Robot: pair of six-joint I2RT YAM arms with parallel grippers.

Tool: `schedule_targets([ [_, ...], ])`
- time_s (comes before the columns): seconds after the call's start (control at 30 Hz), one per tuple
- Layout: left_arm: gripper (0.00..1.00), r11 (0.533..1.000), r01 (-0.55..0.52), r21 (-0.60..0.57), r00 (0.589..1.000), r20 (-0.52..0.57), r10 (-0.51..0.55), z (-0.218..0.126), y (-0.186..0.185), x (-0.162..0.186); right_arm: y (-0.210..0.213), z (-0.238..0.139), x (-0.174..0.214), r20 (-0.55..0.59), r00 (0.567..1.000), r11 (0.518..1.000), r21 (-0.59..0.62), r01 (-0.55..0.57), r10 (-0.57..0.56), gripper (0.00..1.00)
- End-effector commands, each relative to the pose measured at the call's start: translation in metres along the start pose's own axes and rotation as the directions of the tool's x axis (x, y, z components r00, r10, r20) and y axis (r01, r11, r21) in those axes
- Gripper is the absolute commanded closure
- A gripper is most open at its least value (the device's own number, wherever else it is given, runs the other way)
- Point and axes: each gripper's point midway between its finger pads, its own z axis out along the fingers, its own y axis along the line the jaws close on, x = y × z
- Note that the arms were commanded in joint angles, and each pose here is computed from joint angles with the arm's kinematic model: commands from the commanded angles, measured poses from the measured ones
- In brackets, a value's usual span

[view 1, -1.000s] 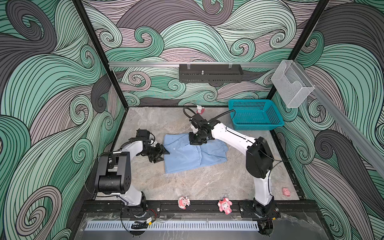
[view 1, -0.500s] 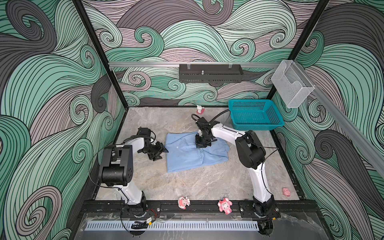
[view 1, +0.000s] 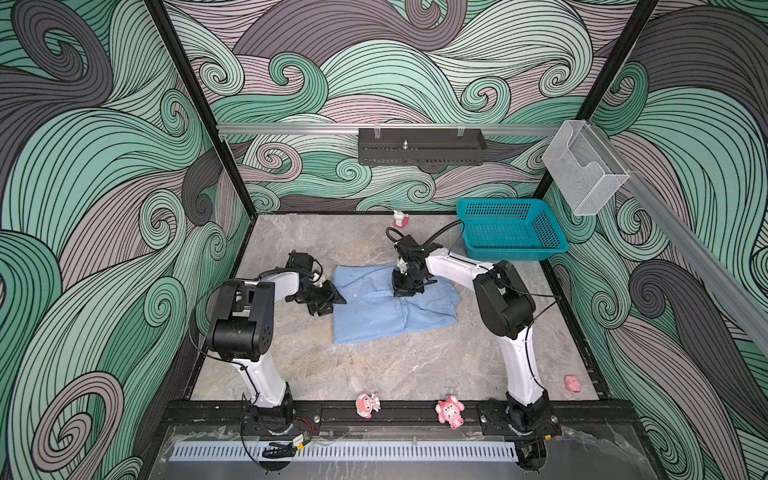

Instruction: Fold and stack the long sleeve shirts

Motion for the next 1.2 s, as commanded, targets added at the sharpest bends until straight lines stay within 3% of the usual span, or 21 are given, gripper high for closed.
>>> schedule_targets([
  [0.0, 0.61, 0.982, 0.062, -0.178, 0.996, -0.049, -0.072, 0.025, 0.053, 0.016, -0.015, 0.003, 0.022, -0.078, 0.997, 0.999, 0.042, -0.013, 0.016, 0.84],
  [0.23, 1.00, 0.988, -0.005, -0.154, 0.998, 0.057, 0.014, 0.002, 0.029, -0.005, 0.007, 0.011, 0.031, -0.093, 0.995, 0.999, -0.038, -0.038, 0.034, 0.85],
  [0.5, 1.00, 0.962, -0.130, -0.239, 0.975, 0.145, 0.167, -0.064, 0.001, -0.008, 0.044, 0.021, 0.039, -0.022, 0.995, 0.989, -0.117, -0.095, 0.093, 0.92],
  [0.77, 1.00, 0.933, -0.258, -0.249, 0.936, 0.176, 0.306, -0.108, -0.038, 0.017, 0.074, 0.033, 0.042, 0.011, 0.990, 0.976, -0.169, -0.140, 0.144, 0.93],
  [0.97, 1.00, 0.910, -0.365, -0.199, 0.918, 0.086, 0.387, -0.081, -0.088, 0.057, 0.082, 0.034, 0.038, 0.028, 0.983, 0.962, -0.215, -0.170, 0.180, 0.93],
  [1.17, 1.00, 0.950, -0.302, -0.081, 0.952, 0.021, 0.305, -0.024, -0.108, 0.081, 0.083, 0.034, 0.037, 0.032, 0.975, 0.936, -0.288, -0.203, 0.221, 0.93],
])
